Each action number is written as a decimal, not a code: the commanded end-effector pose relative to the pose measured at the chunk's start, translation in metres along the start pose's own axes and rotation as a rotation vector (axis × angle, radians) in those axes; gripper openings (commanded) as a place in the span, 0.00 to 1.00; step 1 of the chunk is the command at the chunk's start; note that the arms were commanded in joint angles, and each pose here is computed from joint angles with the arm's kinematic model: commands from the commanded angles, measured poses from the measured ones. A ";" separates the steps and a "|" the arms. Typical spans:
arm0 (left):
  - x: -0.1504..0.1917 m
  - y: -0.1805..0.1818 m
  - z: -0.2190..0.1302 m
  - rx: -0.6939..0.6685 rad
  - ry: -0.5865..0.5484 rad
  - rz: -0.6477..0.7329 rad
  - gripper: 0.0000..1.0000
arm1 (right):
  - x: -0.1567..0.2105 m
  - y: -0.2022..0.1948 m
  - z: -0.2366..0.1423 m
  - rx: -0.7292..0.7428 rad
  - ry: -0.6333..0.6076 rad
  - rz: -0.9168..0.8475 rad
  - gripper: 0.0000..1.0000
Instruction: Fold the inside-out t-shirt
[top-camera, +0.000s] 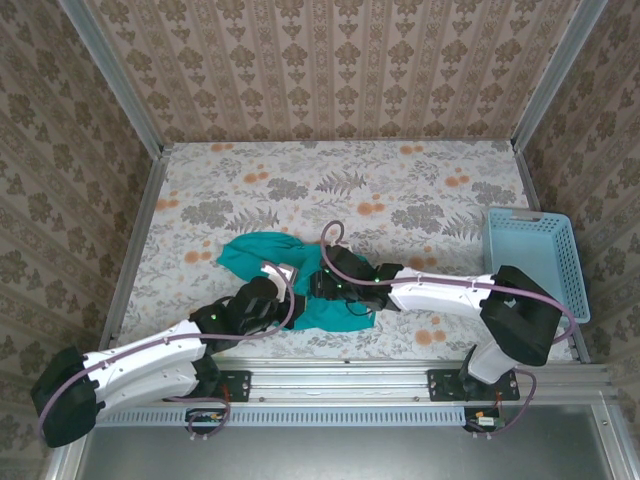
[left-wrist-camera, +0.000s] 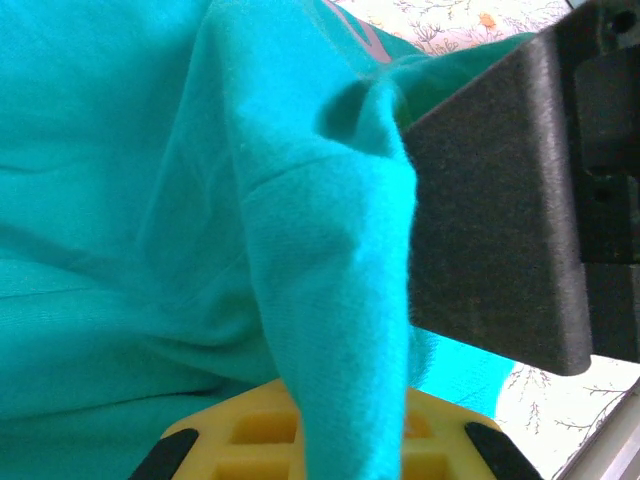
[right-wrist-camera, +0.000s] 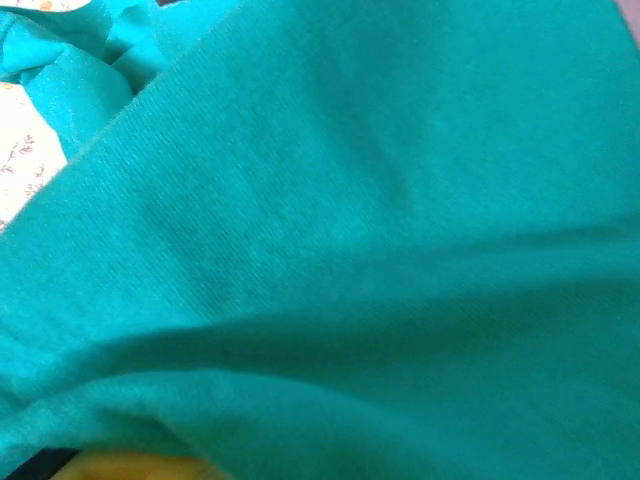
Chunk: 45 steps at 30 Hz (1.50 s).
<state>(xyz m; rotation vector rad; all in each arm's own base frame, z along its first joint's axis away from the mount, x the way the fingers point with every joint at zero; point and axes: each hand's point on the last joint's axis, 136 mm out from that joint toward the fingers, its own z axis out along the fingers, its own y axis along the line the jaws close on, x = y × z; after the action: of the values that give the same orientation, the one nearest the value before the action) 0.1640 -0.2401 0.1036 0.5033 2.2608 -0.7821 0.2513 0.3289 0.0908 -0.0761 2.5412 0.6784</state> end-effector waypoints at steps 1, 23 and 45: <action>-0.002 -0.002 0.000 0.020 -0.015 0.003 0.11 | -0.011 0.019 0.003 -0.049 -0.011 -0.003 0.40; -0.044 -0.009 -0.016 0.024 -0.008 0.096 0.62 | 0.013 0.006 -0.029 0.008 -0.076 -0.200 0.00; -0.026 0.024 0.046 -0.052 0.113 -0.121 0.03 | 0.052 -0.025 -0.057 -0.027 -0.165 -0.200 0.08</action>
<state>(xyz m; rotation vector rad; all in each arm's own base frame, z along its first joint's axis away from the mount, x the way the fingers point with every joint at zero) 0.1978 -0.2732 0.0963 0.5316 2.4033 -0.8650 0.1912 0.2934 0.1026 -0.3021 2.3243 0.6120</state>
